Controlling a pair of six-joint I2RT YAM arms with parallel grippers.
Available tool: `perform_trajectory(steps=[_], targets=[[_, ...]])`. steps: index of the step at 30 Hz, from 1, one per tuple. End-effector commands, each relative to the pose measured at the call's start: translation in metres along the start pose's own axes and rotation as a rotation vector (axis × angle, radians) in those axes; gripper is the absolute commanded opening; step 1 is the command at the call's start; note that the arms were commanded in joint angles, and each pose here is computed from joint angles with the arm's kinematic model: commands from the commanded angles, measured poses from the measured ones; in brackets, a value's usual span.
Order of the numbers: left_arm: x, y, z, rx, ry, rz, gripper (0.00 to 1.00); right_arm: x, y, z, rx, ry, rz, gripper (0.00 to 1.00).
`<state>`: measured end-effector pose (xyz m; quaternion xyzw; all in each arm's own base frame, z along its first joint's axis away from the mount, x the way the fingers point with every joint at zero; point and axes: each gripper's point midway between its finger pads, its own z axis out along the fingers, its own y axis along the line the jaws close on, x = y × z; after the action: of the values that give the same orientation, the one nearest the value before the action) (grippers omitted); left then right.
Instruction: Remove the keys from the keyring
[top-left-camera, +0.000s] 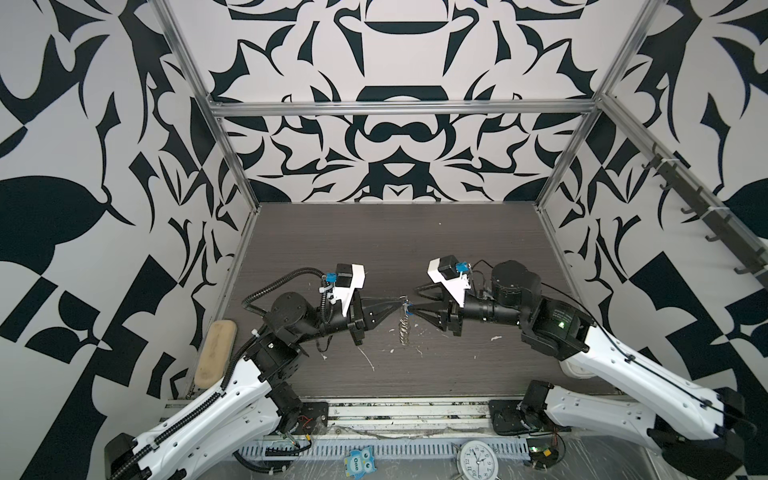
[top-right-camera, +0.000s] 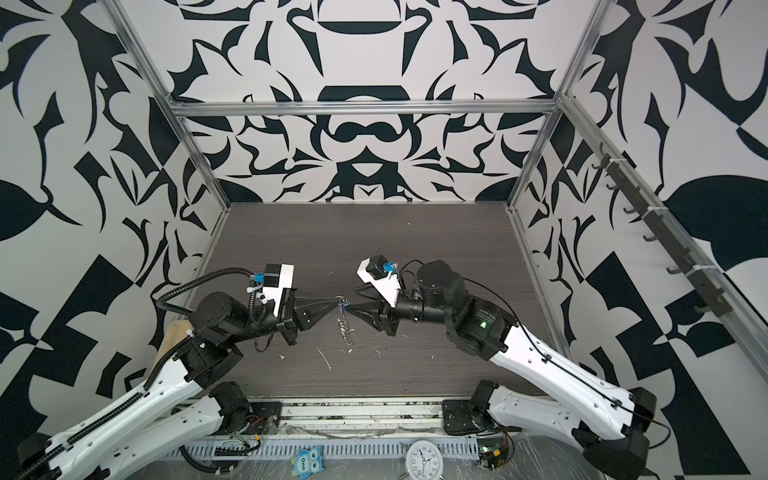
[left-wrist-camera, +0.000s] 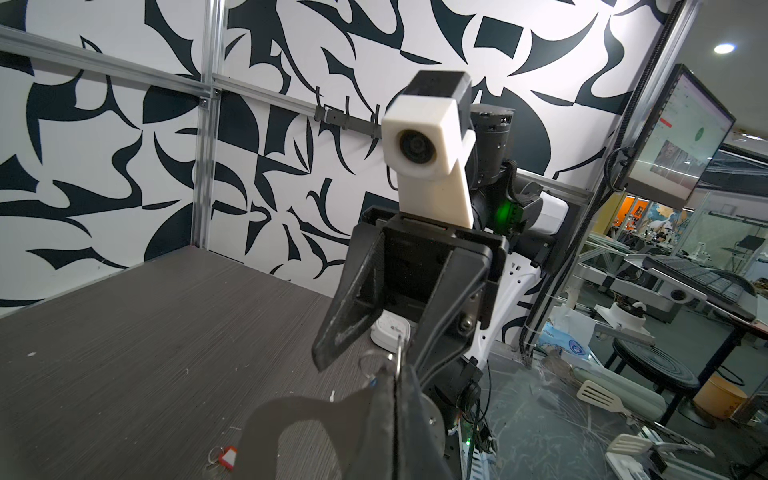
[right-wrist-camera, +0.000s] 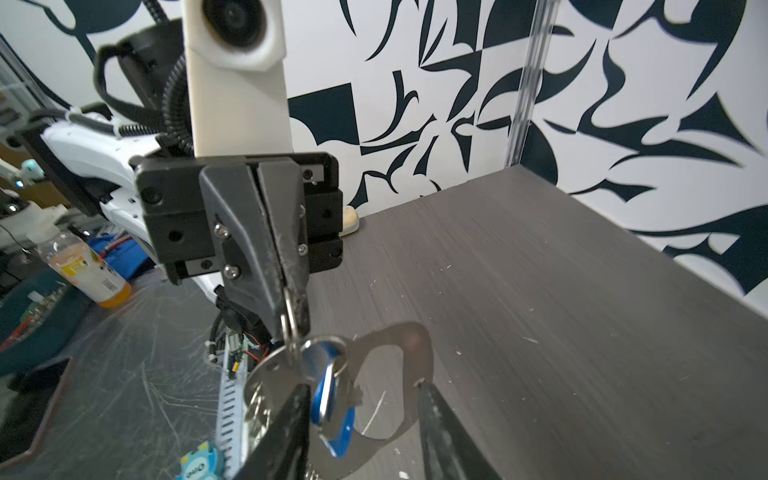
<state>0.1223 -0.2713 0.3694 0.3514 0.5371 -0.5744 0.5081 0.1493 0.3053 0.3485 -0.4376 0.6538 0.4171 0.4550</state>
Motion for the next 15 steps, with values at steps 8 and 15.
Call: perform_trajectory(steps=[8, 15], targets=[[-0.019, -0.005, -0.005, 0.002, -0.108, 0.008, 0.00, -0.020, 0.007, -0.004, 0.001, -0.070, -0.041, 0.03], [-0.027, 0.000, -0.009, -0.025, -0.175, -0.015, 0.00, -0.014, 0.010, 0.002, 0.039, -0.038, -0.085, 0.00]])
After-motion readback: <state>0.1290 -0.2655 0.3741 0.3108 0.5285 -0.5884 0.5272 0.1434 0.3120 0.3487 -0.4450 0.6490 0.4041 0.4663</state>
